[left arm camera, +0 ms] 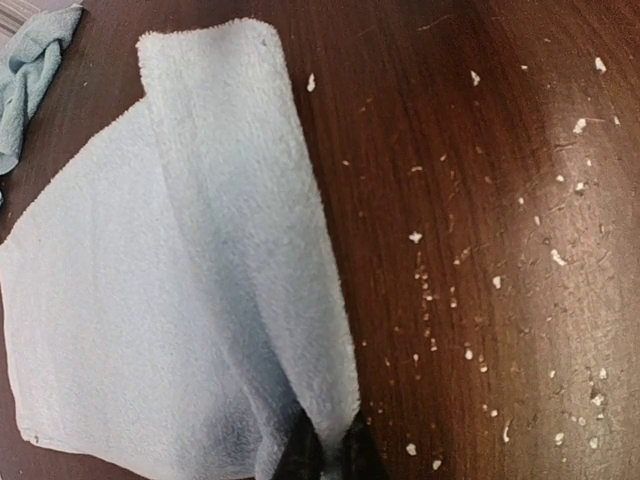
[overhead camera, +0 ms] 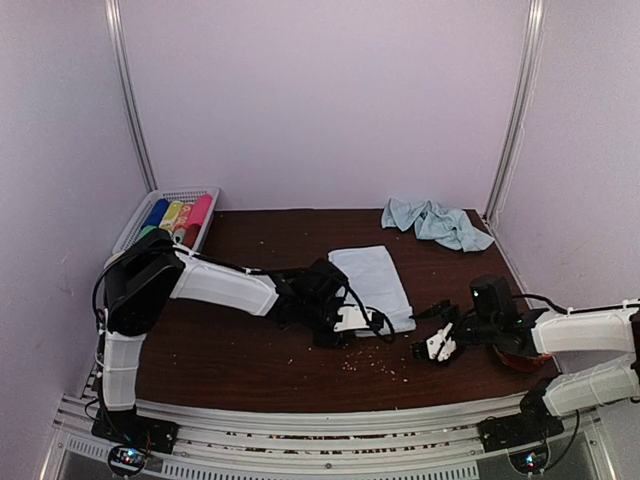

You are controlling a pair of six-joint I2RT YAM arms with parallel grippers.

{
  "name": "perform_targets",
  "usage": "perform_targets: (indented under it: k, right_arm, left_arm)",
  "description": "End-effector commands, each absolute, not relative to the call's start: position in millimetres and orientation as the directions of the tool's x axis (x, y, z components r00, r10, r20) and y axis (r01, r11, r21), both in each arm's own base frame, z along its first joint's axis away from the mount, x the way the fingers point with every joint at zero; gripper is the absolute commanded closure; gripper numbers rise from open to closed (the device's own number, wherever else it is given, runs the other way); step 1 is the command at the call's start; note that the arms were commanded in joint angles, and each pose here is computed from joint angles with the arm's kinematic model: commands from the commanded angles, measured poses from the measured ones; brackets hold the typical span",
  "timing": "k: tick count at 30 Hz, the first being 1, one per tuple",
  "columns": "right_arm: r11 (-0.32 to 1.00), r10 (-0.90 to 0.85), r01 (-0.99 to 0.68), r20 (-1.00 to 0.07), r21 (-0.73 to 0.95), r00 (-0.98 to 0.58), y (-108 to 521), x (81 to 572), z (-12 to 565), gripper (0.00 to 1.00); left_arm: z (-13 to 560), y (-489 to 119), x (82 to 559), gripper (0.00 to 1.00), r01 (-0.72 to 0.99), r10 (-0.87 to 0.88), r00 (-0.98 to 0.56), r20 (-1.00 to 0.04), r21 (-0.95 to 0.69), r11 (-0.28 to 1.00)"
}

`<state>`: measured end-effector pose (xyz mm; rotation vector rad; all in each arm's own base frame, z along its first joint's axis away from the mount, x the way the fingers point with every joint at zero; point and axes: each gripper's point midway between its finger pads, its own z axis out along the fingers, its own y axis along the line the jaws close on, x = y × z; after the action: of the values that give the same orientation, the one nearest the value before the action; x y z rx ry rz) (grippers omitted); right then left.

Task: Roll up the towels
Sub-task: Roll the towel at the center of the board.

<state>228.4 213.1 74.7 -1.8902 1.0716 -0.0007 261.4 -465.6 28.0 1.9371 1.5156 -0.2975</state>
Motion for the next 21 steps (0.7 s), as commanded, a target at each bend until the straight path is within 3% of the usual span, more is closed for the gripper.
perform_targets:
  k: [1, 21]
  right_arm:
    - [-0.182, -0.740, -0.585, -0.281, -0.791, 0.611, 211, 253, 73, 0.18]
    - [-0.170, -0.859, -0.538, -0.143, -0.826, 0.492, 219, 279, 43, 0.42]
  left_arm:
    - [47, -467, 251, 1.00, 0.955, 0.745, 0.267, -0.611, 0.269, -0.122]
    - [57, -468, 247, 1.00, 0.979, 0.720, 0.205, -0.664, 0.140, -0.149]
